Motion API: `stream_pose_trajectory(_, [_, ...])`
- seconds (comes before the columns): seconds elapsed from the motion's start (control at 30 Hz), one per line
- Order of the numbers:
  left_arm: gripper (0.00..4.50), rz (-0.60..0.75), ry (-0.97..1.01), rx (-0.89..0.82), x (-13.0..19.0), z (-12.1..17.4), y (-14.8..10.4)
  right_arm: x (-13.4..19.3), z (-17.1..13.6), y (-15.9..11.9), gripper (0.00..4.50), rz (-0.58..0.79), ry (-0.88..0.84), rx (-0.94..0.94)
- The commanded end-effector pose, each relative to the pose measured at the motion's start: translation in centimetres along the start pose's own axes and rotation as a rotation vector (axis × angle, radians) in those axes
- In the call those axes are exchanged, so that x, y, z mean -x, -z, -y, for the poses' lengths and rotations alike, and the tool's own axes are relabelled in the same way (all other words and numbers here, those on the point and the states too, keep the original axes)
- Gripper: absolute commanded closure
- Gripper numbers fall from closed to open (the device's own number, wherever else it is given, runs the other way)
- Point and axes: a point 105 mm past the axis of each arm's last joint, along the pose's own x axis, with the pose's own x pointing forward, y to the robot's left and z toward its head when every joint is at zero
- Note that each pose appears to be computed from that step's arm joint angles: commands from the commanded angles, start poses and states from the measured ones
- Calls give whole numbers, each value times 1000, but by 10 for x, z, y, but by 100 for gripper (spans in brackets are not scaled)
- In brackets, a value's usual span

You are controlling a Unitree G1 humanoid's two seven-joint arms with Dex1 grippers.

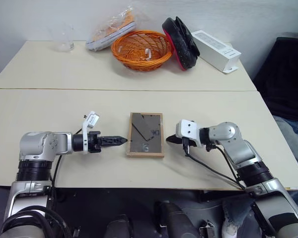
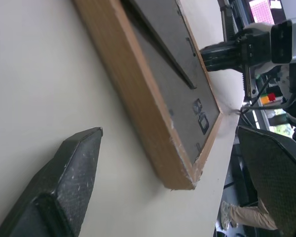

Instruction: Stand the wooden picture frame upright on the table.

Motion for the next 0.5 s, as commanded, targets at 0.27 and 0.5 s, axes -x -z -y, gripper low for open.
stream_pose_trajectory(0.27, [5, -120, 69, 70, -59, 15, 26, -11, -3, -19, 450, 42, -2, 45])
stream_pose_trajectory(0.5, [5, -33, 43, 101, -52, 12, 7, -8, -6, -14, 450, 24, -13, 49])
